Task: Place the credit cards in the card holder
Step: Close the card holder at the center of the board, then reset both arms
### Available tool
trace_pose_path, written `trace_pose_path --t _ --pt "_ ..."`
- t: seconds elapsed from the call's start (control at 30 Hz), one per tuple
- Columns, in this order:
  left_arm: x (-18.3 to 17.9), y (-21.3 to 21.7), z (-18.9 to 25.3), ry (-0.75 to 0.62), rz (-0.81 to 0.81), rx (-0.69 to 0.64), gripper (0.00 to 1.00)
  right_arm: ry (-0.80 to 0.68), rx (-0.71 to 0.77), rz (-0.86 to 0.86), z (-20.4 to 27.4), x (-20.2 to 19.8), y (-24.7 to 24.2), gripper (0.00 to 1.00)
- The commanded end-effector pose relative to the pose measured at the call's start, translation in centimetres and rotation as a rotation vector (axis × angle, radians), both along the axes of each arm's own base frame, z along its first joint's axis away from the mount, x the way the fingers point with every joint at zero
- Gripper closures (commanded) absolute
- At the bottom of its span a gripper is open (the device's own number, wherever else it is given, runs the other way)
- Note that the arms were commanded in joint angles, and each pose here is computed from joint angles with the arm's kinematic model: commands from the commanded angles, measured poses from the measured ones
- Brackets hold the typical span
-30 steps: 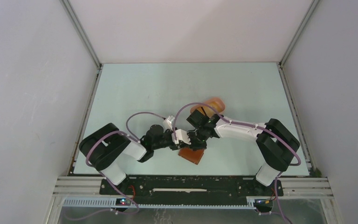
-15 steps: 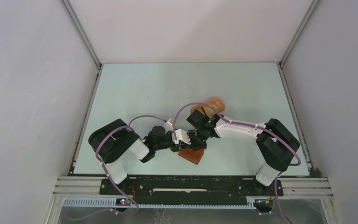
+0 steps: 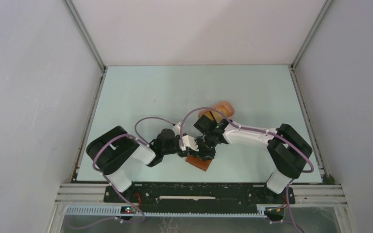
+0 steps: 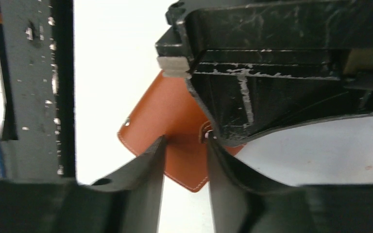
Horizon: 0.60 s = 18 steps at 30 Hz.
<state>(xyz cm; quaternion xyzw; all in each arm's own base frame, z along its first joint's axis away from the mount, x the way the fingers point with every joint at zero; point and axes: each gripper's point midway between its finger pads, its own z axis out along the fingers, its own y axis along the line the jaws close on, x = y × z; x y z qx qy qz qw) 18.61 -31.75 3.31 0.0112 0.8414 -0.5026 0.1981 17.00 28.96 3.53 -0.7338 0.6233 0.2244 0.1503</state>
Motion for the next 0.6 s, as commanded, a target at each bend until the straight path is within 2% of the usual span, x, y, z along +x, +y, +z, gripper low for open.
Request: trace_pose_path --t 0.0,0.1,0.17,0.23,0.33,0.43,0.5,0.57 --pt "-0.5 1.1 -1.5 -0.002 -0.017 0.115 0.95 0.003 0.032 -0.002 1.9 0.0 0.8 0.48" --pt "1.3 1.2 1.3 -0.095 0.013 0.113 0.86 0.020 0.080 0.004 5.0 -0.1 -0.2 0.40" --pt "2.7 1.5 4.4 -0.203 0.043 0.119 0.77 0.011 0.120 0.008 6.9 0.2 -1.3 0.36" --pt "3.7 2.6 6.9 -0.324 0.068 0.166 0.69 0.002 0.164 0.004 8.6 0.3 -2.4 0.35" --pt "4.5 4.6 11.2 -0.503 0.100 0.226 0.63 -0.027 0.257 -0.032 11.7 0.9 -3.9 0.34" --pt "4.2 7.0 15.4 -0.664 0.134 0.257 0.53 -0.112 0.346 -0.110 15.2 2.2 -5.8 0.32" --pt "3.9 8.6 18.5 -0.760 0.167 0.267 0.40 -0.205 0.404 -0.239 18.1 4.0 -7.6 0.25" --pt "3.7 10.3 21.1 -0.815 0.217 0.286 0.21 -0.246 0.465 -0.406 20.8 6.0 -9.8 0.10"
